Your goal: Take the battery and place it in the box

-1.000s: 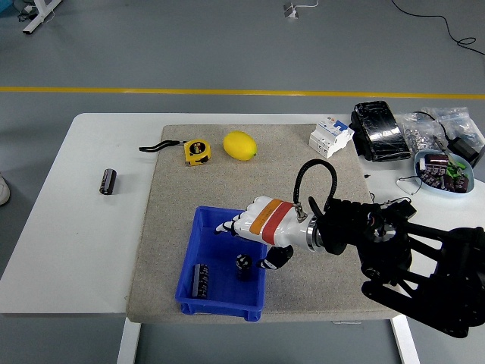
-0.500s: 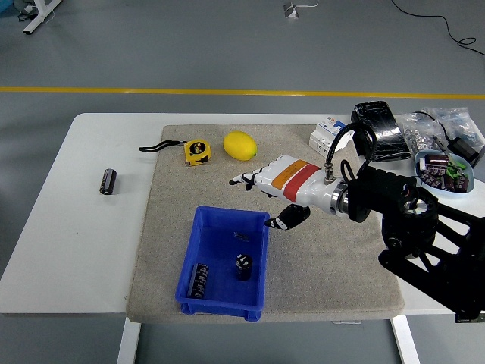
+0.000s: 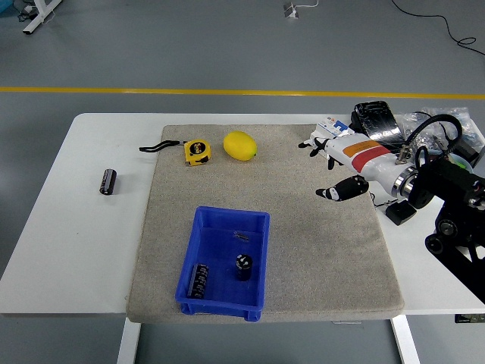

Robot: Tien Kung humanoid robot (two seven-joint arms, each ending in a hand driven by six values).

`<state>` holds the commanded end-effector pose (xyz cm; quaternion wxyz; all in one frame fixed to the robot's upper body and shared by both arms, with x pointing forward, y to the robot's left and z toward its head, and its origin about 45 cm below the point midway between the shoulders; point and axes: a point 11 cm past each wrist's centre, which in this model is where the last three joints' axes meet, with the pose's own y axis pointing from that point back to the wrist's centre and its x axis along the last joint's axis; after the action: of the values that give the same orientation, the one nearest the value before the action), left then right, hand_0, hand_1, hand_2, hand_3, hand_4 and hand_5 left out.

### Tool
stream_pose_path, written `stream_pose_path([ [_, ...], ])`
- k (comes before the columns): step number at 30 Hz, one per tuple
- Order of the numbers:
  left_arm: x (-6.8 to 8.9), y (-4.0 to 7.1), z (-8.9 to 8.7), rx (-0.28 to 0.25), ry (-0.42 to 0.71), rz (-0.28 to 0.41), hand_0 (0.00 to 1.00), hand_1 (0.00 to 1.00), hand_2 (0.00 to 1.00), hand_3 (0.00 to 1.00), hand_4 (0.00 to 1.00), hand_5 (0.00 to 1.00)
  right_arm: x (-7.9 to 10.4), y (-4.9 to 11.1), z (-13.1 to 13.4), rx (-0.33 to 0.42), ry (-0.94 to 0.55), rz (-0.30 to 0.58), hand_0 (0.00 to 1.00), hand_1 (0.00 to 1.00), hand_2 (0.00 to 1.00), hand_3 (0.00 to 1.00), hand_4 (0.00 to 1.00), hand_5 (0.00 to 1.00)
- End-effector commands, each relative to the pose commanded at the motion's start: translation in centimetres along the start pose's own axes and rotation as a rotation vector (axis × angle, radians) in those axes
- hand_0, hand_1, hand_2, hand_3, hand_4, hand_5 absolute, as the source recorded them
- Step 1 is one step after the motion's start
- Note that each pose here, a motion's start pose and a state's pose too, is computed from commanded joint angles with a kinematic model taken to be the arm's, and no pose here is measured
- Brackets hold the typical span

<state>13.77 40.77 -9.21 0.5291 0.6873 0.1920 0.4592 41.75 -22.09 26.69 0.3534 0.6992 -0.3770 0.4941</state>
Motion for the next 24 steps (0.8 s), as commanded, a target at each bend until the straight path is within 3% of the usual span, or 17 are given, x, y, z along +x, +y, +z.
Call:
stream_pose_path([
  [8, -0.2, 0.0, -0.1, 0.001, -0.005, -0.002, 0.669, 0.627, 0.651, 0.636, 0.653, 0.683, -0.2, 2.2, 5.9, -0.155, -0.220, 0.130, 0.431, 0.464, 0.715, 0.851, 0.871, 0.127],
  [10, -0.2, 0.0, 0.0, -0.001, -0.005, -0.003, 0.669, 0.630, 0.651, 0.636, 0.653, 0.682, -0.6, 2.9, 7.0, -0.185, -0.297, 0.167, 0.426, 0.467, 0.706, 0.850, 0.872, 0.172],
  [15, -0.3, 0.0, 0.1, -0.003, -0.007, -0.002, 0.670, 0.628, 0.651, 0.636, 0.654, 0.685, -2.0, 4.1, 8.4, -0.220, -0.523, 0.249, 0.432, 0.476, 0.708, 0.849, 0.889, 0.207],
  [24, -0.3, 0.0, 0.3, -0.006, -0.013, -0.004, 0.670, 0.630, 0.649, 0.636, 0.653, 0.683, -6.2, 5.9, 8.9, -0.247, -0.947, 0.323, 0.458, 0.483, 0.706, 0.843, 0.898, 0.226],
])
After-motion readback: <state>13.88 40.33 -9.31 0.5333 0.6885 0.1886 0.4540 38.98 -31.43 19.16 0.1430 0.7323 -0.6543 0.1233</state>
